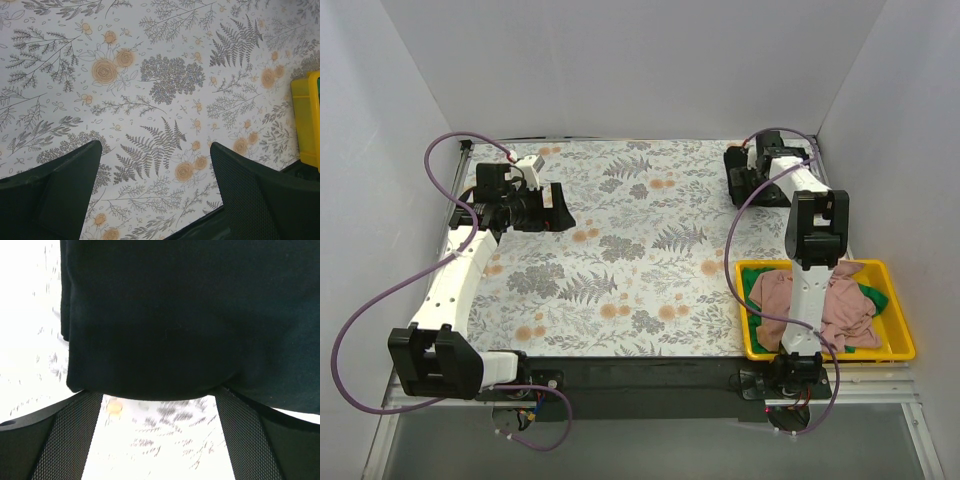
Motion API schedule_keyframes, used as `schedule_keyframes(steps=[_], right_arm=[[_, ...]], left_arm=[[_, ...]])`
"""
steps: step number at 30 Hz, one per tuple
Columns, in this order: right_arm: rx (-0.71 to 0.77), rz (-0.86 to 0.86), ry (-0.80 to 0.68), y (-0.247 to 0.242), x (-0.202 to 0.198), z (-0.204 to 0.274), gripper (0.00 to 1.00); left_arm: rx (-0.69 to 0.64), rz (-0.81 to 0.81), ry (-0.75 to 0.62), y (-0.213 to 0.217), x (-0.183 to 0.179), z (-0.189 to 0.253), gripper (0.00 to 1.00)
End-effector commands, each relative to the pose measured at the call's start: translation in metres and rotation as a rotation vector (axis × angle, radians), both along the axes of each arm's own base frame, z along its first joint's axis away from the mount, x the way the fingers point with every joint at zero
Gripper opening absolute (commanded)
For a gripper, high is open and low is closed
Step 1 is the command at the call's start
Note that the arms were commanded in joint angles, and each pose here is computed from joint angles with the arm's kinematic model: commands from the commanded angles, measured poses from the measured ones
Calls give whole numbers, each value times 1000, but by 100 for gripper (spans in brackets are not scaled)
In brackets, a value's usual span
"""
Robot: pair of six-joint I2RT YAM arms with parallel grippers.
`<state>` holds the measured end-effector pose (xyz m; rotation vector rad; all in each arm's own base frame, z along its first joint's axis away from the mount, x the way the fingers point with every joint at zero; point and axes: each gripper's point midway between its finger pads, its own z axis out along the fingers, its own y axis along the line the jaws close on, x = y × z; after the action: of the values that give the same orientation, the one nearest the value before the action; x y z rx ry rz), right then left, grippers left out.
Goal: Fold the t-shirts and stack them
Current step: Neatly place the folded tshirt to the corner, then reset both grippers
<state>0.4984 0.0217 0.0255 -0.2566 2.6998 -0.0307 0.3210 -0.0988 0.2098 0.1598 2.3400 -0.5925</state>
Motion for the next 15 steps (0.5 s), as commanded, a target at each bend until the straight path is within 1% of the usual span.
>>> schedule_keyframes(steps=[1,5,6,8,9,11,12,13,15], right_arm=[[-5,11,-53,-3,24,-1,98],[-38,48,-80,-9,24,14,98],[-38,61,-117,-8,25,34,98],[-30,113,-158,-4,23,57,98],[-25,135,-214,-3,23,87,98],[-34,188,-266,1,20,119,98],[-17,213,-316,5,16,147,98],[-7,233,-338,8,13,162,98],[50,305,-368,22,-4,194,98]], left_arm=[[14,1,-13,4,-4,4,90],[9,-11,-3,2,-2,2,90],[1,-20,-9,0,-1,7,90],[-14,-33,7,-2,4,5,90],[-29,-43,10,-4,7,6,90],[-69,-49,2,-9,18,17,90],[-91,-43,32,-11,26,11,90],[-128,-72,11,-18,32,24,90],[-148,-67,33,-19,48,18,92]])
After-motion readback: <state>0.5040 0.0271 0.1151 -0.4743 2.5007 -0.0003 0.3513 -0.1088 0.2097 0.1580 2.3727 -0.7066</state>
